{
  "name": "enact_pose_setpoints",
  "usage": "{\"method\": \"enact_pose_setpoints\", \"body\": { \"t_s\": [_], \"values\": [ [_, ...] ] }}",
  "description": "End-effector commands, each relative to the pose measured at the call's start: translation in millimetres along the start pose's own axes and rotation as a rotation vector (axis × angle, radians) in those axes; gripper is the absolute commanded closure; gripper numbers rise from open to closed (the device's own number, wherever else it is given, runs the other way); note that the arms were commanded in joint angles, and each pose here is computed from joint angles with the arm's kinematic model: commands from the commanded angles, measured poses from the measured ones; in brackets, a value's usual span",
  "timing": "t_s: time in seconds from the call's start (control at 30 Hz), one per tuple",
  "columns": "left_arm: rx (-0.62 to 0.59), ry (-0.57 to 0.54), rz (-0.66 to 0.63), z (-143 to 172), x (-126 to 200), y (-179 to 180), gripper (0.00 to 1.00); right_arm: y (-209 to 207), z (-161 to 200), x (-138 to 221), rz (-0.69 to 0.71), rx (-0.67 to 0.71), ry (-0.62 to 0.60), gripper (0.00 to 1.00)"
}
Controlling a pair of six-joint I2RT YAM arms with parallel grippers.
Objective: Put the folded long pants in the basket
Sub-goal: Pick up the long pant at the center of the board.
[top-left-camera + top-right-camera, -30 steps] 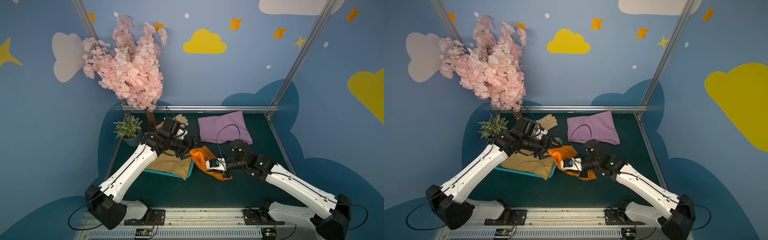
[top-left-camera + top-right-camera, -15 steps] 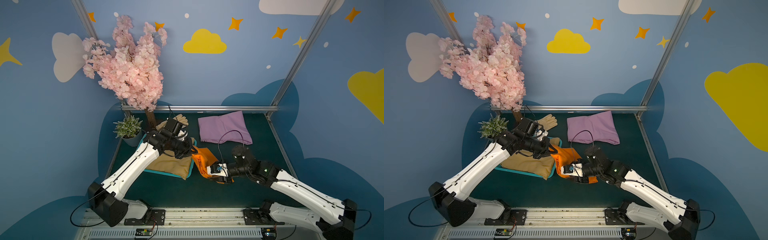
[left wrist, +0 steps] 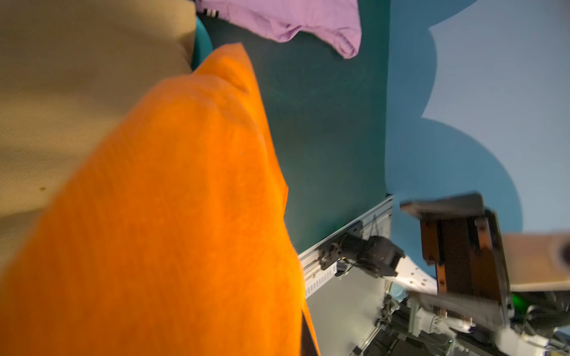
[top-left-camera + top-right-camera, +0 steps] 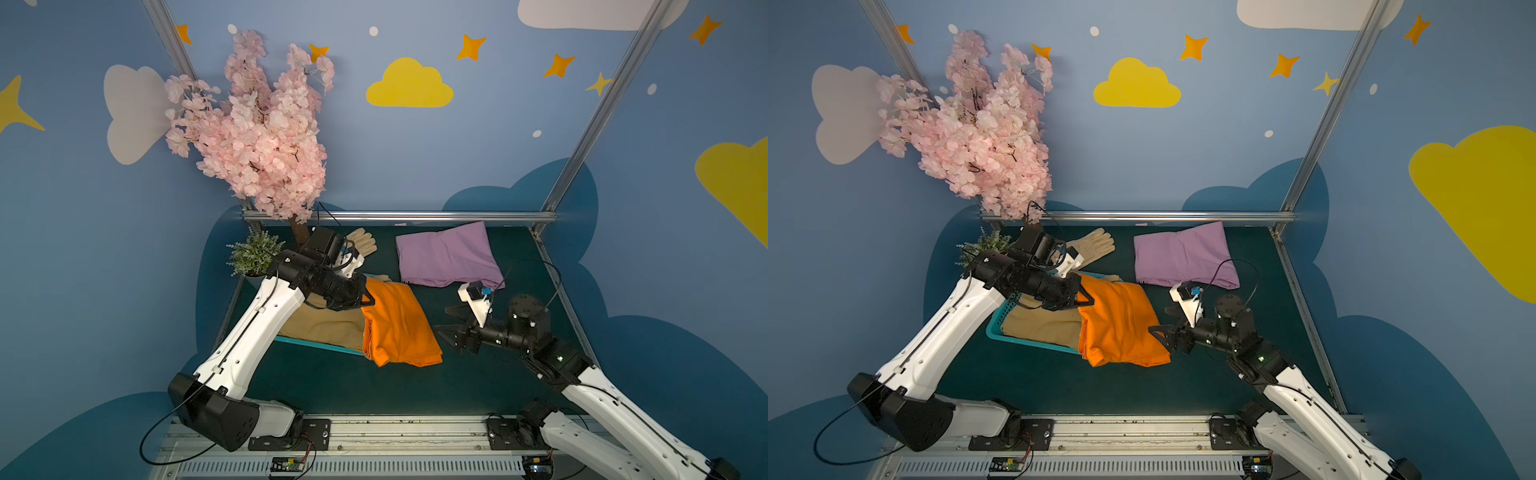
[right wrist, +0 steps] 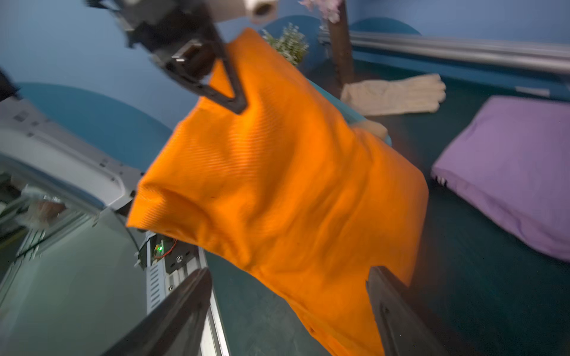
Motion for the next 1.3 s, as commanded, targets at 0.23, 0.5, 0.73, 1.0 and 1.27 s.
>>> {"method": "enact_pose_setpoints", "body": {
  "t_s": [0.23,0.5,0.73,1.0,1.27],
  "values": [
    [-0.075,-0.039,-0.089,15.6,25.5,32.1,0.98,-93.9,58.8,-56.4,-0.107,-0.629,0.175,0.27],
    [-0.065,-0.031,-0.136,14.3,26.3,44.9,0.98,-133.5,66.0,-109.6,-0.219,-0.685,0.185,0.26],
    [-0.064,-0.040,-0.139,14.6,29.6,47.4,0.98,-152.2,74.1,-140.9,-0.311,-0.750,0.185,0.27],
    [-0.062,-0.036,-0.092,16.5,29.5,41.6,0.97,-138.1,88.3,-165.3,-0.491,-0.810,0.153,0.36],
    [-0.056,-0.041,-0.086,15.2,29.6,42.3,0.98,-119.0,95.8,-171.3,-0.534,-0.789,0.162,0.54]
  ]
}}
Point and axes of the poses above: each gripper's point midway between its finger pads, its own x axis back along the fingers, its own y axis along the line the jaws close on, z = x × y, the point moved 2 cm from there along x, back along the fingers, and after that the axes turned 1 degree about x, right-handed, at the moved point
